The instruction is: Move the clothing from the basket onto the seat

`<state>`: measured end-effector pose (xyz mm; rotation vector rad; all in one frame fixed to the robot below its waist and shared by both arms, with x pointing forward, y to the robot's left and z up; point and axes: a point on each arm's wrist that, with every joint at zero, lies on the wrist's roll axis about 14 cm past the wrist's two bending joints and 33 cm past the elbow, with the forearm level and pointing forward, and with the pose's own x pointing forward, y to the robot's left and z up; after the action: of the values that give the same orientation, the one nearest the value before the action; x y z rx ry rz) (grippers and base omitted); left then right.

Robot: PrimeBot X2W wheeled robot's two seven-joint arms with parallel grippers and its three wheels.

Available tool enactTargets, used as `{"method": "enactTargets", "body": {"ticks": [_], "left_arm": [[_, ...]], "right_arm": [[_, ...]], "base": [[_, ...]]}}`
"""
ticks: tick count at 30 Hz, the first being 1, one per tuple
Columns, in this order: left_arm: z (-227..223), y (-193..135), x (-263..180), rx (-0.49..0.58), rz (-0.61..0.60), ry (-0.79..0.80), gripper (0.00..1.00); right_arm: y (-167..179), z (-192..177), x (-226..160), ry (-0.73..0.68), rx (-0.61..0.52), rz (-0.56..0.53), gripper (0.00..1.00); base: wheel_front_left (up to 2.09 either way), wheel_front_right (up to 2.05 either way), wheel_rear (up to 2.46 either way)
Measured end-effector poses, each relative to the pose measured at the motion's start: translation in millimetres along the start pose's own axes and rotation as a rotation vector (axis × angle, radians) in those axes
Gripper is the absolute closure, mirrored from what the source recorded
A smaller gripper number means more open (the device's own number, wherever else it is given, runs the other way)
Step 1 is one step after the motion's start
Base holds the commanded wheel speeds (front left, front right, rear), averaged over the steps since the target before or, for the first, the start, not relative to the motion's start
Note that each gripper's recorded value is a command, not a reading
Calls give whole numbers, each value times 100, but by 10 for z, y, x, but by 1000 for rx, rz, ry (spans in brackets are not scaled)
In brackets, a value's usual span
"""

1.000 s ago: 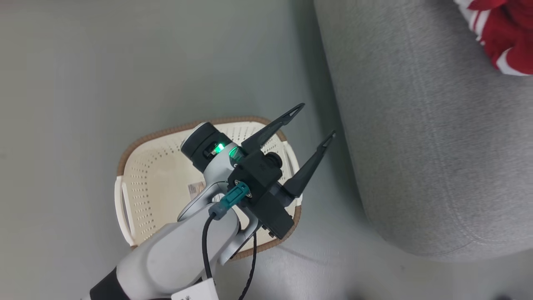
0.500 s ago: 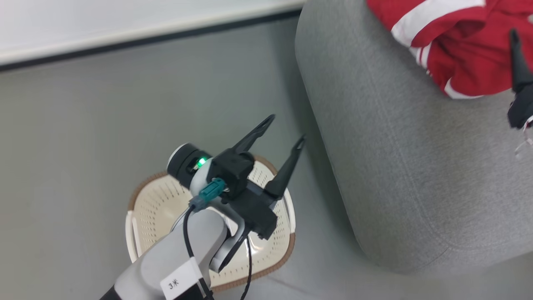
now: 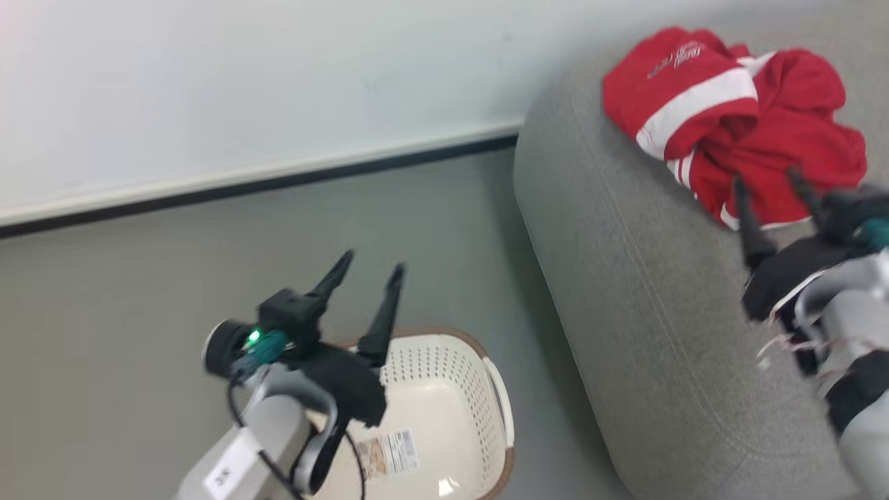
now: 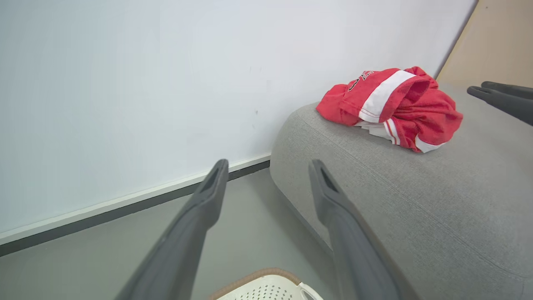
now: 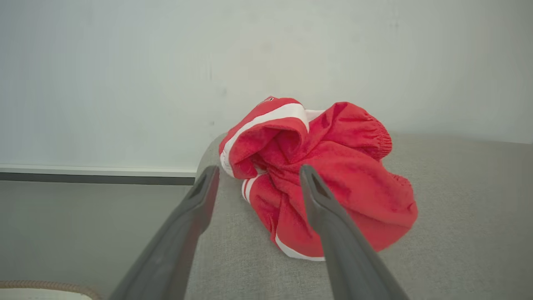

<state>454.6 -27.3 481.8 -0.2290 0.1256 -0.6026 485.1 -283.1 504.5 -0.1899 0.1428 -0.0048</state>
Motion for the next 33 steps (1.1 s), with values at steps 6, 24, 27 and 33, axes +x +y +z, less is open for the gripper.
{"method": "enactTargets", "body": {"ticks": [6, 24, 27, 33], "left_arm": [[7, 371, -442, -3, 147, 8, 0], [5, 877, -1585, -91, 442, -66, 0], [18, 902, -1692, -110, 470, -87, 0], [30, 996, -1916, -123, 543, -121, 0]], "right_arm": [[493, 20, -234, -37, 74, 92, 0], [1204, 242, -830, -193, 143, 197, 0], [1228, 233, -913, -205, 161, 184, 0], [1247, 271, -1054, -239, 195, 157, 0]], "base": [[0, 0, 0], [0, 0, 0], [0, 0, 0], [0, 0, 0]]}}
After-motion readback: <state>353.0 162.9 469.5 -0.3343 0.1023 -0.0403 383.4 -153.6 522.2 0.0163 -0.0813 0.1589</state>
